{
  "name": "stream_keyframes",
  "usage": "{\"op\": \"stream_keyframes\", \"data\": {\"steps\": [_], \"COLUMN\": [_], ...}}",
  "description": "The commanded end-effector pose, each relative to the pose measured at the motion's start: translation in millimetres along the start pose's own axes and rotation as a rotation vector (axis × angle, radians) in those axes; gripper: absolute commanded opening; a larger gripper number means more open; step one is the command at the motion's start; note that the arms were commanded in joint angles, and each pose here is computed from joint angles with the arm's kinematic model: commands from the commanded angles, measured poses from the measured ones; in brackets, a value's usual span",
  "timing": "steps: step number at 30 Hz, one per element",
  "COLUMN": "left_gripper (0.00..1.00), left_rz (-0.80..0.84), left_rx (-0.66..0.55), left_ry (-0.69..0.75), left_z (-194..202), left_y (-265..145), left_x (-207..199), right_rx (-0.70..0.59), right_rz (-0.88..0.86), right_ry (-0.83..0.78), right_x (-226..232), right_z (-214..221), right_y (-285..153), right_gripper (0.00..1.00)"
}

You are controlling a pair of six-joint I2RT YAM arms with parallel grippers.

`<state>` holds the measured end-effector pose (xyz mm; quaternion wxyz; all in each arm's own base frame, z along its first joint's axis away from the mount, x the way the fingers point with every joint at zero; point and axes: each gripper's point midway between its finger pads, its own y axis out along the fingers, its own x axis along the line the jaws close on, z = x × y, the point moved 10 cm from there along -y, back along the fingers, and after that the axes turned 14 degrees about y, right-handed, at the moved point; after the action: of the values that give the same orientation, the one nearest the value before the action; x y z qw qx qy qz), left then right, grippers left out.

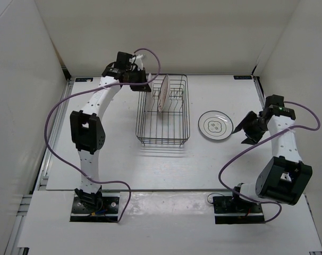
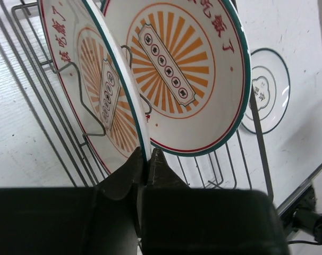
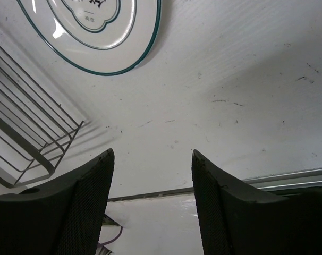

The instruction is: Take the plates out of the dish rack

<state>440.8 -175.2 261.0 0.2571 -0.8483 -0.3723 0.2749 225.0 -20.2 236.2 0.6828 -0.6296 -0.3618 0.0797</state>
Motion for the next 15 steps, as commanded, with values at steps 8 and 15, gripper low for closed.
{"op": "stream_keyframes", "data": {"steps": [8, 15], "left_gripper": [0.00, 0.00], "left_rz": [-0.131, -0.322], "left_rx": [-0.480, -0.656], "left_ry": [0.057, 0.020], "left_z": [-95.4, -113.9], "left_y": [-123.6, -210.8], "left_x": [-0.8, 26.7], "right_rx": [-0.008, 0.013], "right_rz": [-0.058, -0.058], "right_ry": [0.004, 0.024], "right_x": [-2.9, -8.5], "right_z": [8.3, 13.8], "right_y": [-2.5, 4.0], "right_gripper": [0.65, 0.65]}}
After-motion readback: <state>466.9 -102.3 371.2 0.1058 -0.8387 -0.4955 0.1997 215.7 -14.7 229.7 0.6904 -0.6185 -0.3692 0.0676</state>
